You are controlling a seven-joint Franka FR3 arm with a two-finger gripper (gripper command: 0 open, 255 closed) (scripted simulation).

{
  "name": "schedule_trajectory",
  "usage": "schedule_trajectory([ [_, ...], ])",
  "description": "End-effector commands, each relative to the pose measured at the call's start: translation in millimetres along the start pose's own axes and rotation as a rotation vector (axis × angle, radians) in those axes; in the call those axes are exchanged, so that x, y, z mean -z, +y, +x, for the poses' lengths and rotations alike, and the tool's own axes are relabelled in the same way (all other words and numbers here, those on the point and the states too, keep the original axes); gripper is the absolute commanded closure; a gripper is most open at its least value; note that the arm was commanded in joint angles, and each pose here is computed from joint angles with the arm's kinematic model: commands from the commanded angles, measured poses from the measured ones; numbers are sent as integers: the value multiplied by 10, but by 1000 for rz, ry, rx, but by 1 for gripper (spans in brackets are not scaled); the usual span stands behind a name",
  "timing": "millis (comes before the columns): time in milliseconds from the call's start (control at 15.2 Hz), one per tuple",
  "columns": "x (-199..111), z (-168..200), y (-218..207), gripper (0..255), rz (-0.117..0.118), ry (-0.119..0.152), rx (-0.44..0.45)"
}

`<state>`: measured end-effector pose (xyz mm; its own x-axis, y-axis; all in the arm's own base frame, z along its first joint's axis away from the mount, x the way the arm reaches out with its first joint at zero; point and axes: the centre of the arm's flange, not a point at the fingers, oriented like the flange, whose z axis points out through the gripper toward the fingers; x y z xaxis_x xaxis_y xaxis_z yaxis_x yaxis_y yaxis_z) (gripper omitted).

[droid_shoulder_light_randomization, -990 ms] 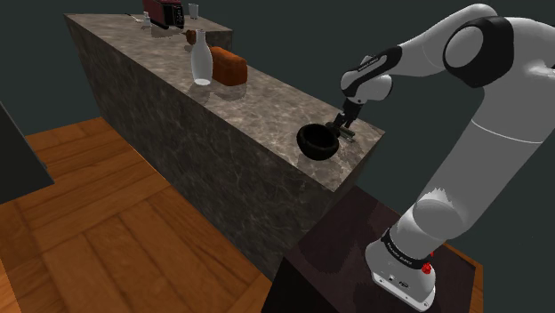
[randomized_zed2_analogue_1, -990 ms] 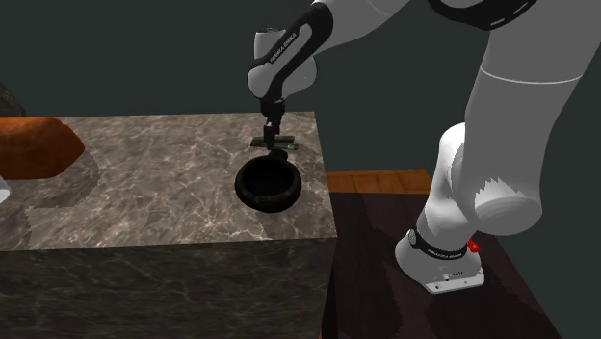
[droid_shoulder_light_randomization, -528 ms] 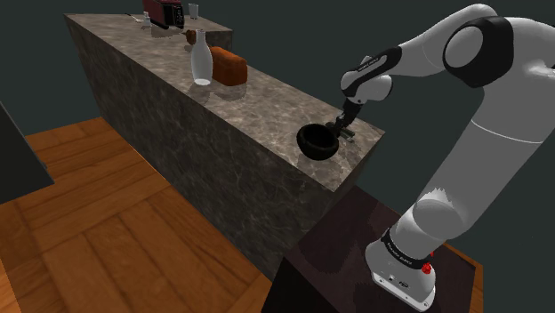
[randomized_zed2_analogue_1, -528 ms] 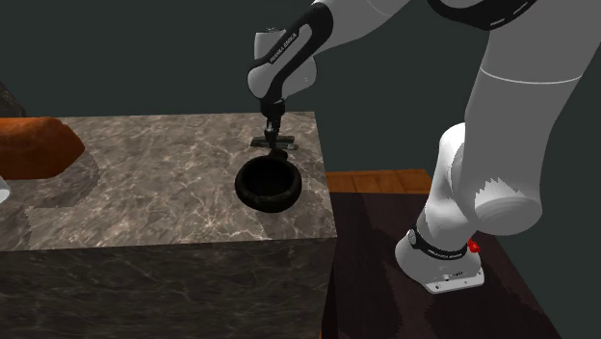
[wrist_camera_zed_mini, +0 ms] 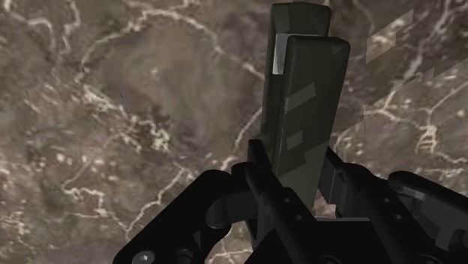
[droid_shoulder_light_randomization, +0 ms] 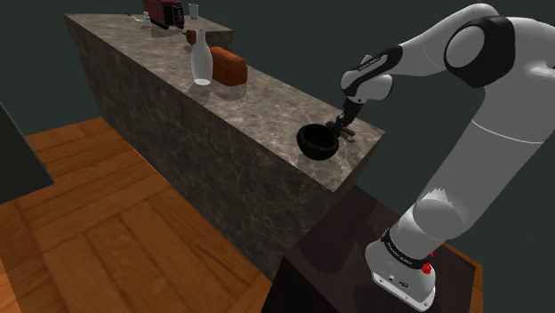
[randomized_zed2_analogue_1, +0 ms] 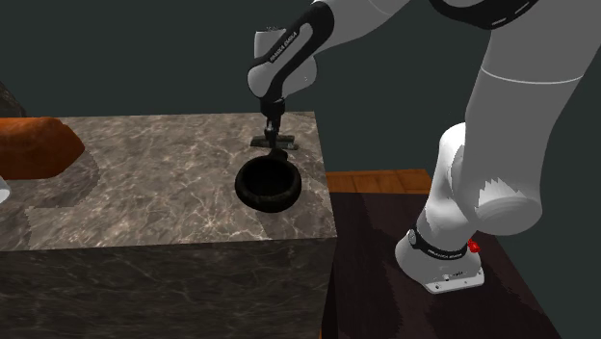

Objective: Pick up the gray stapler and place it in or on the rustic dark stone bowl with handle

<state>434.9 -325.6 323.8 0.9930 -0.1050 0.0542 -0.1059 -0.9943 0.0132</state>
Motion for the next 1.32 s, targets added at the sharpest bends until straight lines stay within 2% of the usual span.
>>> schedule_trajectory([
  [0, 77, 3, 4, 255, 0, 0, 0],
  [1254, 1079, 58, 17, 255, 0, 0, 0],
])
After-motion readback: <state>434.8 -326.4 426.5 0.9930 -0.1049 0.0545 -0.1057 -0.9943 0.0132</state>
